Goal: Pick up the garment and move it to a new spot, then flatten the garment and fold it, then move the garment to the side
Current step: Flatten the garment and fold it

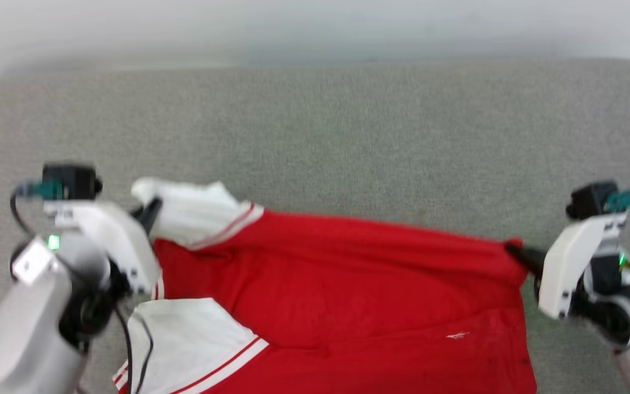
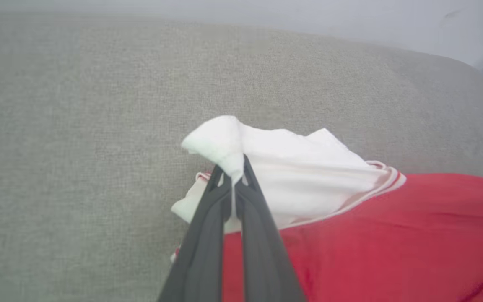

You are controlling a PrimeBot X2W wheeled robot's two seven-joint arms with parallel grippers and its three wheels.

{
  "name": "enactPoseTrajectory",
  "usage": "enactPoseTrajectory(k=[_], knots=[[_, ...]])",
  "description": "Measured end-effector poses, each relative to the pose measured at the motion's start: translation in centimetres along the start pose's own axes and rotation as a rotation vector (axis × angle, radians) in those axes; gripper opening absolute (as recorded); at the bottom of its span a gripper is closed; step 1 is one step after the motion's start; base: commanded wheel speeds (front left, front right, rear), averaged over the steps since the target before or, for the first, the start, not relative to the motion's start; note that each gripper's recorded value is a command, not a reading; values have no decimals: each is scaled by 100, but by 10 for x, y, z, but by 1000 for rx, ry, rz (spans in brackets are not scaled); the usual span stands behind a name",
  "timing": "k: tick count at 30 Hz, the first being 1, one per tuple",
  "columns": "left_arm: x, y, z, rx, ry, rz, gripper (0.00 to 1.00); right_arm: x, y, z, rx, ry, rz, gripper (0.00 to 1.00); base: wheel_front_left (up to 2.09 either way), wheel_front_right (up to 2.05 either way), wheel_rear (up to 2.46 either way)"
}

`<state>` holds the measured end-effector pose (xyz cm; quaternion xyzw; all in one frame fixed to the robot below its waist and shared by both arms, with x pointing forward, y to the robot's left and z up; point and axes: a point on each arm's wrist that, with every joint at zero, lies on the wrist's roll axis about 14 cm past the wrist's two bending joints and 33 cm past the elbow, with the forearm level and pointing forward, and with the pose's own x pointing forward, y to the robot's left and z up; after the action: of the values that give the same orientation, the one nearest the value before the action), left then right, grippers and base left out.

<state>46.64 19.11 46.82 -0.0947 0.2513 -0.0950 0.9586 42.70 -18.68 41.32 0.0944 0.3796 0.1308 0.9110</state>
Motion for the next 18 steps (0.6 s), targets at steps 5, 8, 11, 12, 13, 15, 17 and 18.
enactPoseTrajectory(k=[5,8,11,12,13,15,17,18], knots=[[-31,7,-37,-53,13,35,0,-12,6,-24,45,4,10,0,0,0,0],[-48,9,-70,-100,75,47,0,-15,11,-47,88,34,20,0,0,0,0],[-60,11,-96,-139,116,70,0,-19,14,-59,133,32,21,0,0,0,0],[-64,12,-102,-152,122,78,0,-21,13,-62,148,26,17,0,0,0,0],[-68,12,-107,-164,127,86,0,-23,13,-66,162,23,15,0,0,0,0],[-74,12,-119,-187,141,94,0,-27,13,-78,189,30,10,0,0,0,0],[-80,9,-128,-208,153,98,0,-30,13,-84,210,25,5,0,0,0,0],[-83,8,-134,-218,165,100,0,-32,14,-88,223,26,3,0,0,0,0]])
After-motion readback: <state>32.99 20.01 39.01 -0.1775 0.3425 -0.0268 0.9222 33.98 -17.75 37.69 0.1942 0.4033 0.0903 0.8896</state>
